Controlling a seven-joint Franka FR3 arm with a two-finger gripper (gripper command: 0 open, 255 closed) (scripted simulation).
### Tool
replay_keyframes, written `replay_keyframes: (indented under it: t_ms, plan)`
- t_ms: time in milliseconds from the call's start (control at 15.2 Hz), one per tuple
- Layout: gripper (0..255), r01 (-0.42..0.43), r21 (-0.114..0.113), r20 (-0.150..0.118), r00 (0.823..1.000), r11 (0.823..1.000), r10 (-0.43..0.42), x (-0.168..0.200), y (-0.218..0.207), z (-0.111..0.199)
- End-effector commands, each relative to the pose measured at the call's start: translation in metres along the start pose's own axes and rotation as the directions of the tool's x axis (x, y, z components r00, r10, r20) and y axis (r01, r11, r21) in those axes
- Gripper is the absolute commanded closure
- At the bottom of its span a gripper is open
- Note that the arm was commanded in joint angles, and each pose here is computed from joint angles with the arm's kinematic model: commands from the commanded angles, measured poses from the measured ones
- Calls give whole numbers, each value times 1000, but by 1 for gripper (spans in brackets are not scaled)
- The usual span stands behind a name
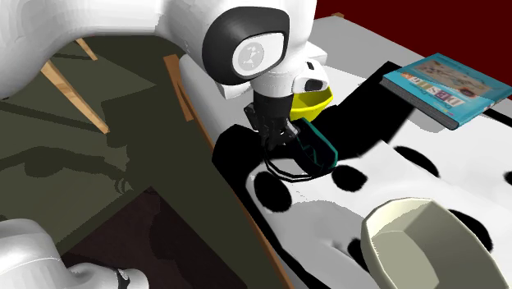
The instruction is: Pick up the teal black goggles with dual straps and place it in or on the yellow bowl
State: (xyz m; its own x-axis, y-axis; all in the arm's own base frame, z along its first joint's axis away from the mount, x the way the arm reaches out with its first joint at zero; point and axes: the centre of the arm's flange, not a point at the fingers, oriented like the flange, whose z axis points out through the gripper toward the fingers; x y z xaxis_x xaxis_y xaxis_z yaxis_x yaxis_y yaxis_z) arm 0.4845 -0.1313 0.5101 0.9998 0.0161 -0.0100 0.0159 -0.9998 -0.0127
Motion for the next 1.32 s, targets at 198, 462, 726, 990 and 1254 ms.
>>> replay_keyframes:
  t_ms: [198, 462, 726, 990, 1254]
  plan:
    - [255, 0, 0, 1, 1000, 1000, 0, 0, 0, -15]
    - [255, 0, 0, 1, 1000, 1000, 0, 0, 0, -37]
    - [255, 0, 0, 1, 1000, 1000, 0, -1, -1, -58]
    - [255, 0, 0, 1, 1000, 1000, 0, -1, -1, -79]
    - [255, 0, 0, 1, 1000, 1000, 0, -1, -1, -100]
